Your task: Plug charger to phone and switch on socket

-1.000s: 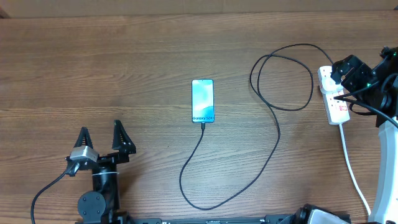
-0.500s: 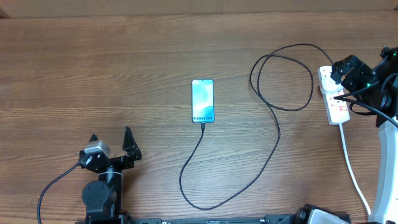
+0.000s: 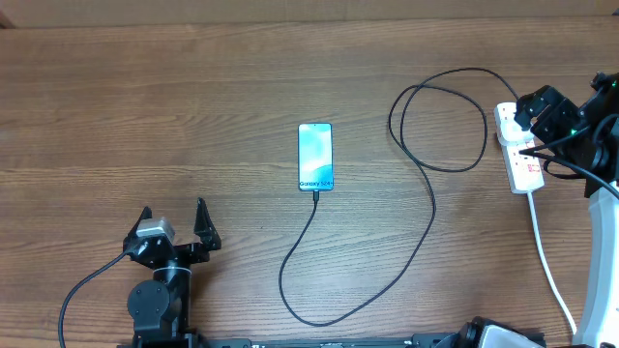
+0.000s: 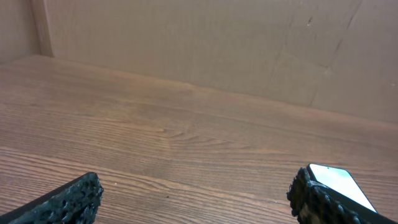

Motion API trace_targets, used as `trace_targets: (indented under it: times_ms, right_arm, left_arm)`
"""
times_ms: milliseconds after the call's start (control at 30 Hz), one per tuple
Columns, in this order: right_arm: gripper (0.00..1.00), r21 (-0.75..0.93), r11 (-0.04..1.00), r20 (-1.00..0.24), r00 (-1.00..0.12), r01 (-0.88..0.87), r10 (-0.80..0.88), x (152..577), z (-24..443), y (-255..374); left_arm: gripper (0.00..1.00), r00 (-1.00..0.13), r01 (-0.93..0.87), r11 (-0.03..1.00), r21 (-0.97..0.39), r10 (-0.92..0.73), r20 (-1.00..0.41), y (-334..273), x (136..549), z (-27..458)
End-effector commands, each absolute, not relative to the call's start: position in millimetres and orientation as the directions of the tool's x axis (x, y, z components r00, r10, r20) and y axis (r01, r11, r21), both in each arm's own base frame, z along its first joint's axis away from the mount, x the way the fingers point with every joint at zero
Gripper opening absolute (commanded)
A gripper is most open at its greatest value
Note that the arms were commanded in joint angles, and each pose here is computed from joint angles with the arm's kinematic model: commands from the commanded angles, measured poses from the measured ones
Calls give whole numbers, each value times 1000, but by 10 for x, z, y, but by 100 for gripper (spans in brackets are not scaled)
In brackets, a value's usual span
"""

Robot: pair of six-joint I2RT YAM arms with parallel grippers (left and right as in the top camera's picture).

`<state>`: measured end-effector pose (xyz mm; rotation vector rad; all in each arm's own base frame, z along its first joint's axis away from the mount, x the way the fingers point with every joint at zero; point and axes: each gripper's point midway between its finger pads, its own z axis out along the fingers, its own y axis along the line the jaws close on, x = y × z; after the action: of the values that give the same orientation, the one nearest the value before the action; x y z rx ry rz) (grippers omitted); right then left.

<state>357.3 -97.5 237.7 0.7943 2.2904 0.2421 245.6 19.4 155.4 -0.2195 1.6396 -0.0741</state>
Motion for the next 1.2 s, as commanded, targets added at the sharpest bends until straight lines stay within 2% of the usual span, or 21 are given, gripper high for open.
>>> trace_targets:
  times_ms: [0,1167]
  right_arm:
    - [100,376,795,-566,-562,476,604,3572,2428,-985]
    - [100,382,800,-593,-541,463,597,3535,2506,-973]
  left_arm:
    - [100,-63,-87,983,-162,-168,-984,183,2454,1560]
    - [100,-63,-87,983,-162,-168,-984,183,2454,1560]
